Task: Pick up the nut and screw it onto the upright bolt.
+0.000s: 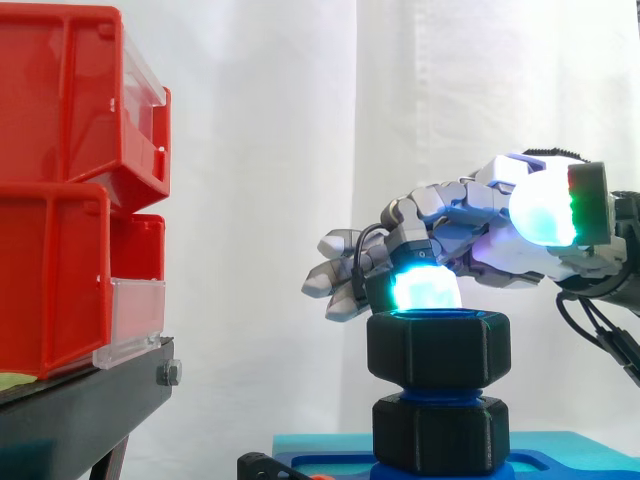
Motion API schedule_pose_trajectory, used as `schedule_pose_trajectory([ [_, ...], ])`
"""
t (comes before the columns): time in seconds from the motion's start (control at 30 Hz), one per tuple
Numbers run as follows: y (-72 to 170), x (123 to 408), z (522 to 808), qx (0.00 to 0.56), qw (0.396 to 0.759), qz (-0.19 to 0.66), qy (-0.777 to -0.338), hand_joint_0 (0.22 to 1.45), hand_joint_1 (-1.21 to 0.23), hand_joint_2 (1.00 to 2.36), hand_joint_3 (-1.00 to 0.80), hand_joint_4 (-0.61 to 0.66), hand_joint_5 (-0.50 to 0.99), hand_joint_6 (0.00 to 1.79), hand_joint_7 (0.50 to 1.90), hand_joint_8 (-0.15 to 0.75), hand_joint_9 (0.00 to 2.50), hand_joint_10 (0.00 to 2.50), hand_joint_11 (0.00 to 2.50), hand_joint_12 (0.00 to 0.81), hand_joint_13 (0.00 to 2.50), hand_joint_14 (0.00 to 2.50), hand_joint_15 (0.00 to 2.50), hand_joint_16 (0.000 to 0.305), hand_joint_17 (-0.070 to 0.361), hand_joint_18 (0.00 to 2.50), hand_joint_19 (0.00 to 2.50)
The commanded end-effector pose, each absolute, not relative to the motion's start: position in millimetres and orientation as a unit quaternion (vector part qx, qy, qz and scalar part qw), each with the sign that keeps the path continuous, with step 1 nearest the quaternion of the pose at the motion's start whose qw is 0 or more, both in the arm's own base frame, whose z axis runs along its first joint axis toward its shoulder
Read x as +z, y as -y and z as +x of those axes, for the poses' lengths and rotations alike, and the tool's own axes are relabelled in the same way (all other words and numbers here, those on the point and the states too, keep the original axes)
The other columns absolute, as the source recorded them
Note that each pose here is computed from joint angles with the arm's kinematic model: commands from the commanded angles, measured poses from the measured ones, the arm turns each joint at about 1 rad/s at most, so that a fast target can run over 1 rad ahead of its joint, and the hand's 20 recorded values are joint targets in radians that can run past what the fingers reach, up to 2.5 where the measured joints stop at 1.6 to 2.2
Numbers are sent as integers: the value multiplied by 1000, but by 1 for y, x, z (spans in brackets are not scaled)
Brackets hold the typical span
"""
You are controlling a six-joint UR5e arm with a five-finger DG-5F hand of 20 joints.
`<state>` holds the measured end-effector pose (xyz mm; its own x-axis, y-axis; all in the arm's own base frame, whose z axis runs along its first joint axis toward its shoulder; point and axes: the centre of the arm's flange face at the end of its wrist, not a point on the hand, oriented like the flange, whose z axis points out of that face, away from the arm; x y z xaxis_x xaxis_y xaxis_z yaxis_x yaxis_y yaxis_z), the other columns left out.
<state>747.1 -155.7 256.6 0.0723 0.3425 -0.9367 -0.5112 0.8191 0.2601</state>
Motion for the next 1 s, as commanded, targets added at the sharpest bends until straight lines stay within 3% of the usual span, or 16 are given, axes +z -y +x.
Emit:
schedule_pose_trajectory([
  [0.0, 157, 268, 752, 292, 735, -74, -607, 522, -159, 1000, -500, 253, -60, 504, 1191, 251, 649, 0, 0, 270, 406, 0, 0, 27, 60, 49, 0],
  [0.1, 153, 286, 758, 298, 735, -87, -603, 518, -156, 1000, -500, 290, -104, 504, 939, 237, 604, 0, 0, 271, 394, 0, 0, 28, 63, 39, 0],
  [0.13, 151, 286, 758, 300, 733, -88, -604, 513, -161, 1000, -500, 263, -121, 503, 772, 209, 513, 0, 0, 274, 308, 0, 0, 31, 71, 0, 0],
  [0.27, 145, 286, 759, 303, 732, -90, -603, 497, -152, 1000, -500, 229, -148, 502, 659, 185, 408, 0, 0, 282, 188, 0, 0, 34, 77, 0, 0],
  [0.73, 95, 276, 776, 325, 733, -85, -592, 485, -136, 1000, -500, 187, -180, 501, 622, 183, 306, 0, 0, 294, 107, 0, 0, 39, 87, 0, 0],
  [0.97, 87, 266, 777, 329, 725, -83, -599, 485, -141, 1000, -500, 194, -178, 501, 628, 186, 315, 0, 0, 294, 113, 0, 0, 39, 88, 0, 0],
])
